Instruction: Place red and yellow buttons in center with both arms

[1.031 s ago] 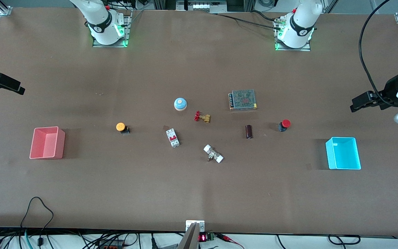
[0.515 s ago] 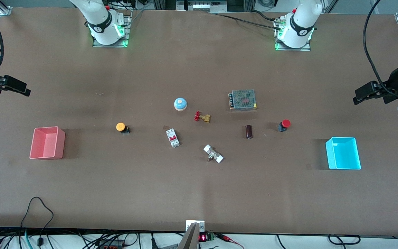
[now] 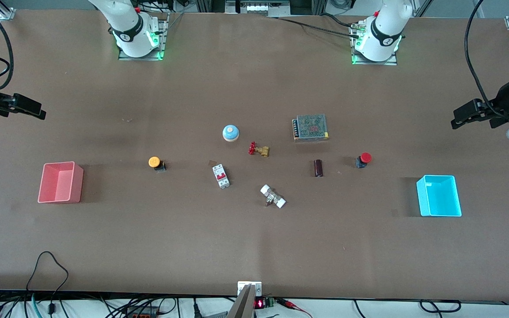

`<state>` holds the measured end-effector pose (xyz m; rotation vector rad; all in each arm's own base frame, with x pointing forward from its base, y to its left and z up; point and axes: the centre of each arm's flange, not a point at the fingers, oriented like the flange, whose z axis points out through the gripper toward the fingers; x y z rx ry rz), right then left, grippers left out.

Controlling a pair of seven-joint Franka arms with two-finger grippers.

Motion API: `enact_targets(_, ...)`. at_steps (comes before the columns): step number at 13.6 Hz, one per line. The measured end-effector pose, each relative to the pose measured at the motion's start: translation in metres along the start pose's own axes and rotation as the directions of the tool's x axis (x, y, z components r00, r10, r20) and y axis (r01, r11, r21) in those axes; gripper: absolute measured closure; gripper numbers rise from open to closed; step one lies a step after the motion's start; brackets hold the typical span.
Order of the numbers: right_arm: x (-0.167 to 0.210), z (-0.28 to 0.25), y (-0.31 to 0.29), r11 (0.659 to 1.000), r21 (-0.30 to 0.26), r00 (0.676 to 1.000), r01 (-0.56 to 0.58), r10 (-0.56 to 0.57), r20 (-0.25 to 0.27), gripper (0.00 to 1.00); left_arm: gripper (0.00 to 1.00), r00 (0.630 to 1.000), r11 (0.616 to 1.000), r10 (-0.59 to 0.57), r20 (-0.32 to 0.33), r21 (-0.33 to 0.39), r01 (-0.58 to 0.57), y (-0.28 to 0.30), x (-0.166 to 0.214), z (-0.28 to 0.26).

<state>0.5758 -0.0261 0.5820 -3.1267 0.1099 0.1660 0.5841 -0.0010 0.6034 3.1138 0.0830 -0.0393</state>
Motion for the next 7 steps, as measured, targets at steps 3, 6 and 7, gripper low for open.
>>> enact_targets(3,-0.0002,0.0002,-0.0007,1.000,0.000,1.000,0.001,-0.001,0.002,0.00,0.00,1.000,1.000,-0.008,0.001,0.000,0.008,-0.0045,0.0002,0.0003)
enact_targets(6,-0.0003,0.0007,-0.0004,1.000,0.000,1.000,0.001,-0.001,0.004,0.00,0.00,1.000,1.000,-0.011,0.001,0.000,0.011,-0.0065,0.0003,0.0005)
enact_targets(7,-0.0003,0.0007,-0.0003,1.000,0.000,1.000,0.000,0.000,0.004,0.00,0.00,1.000,1.000,-0.011,0.001,0.000,0.011,-0.0065,0.0003,0.0005)
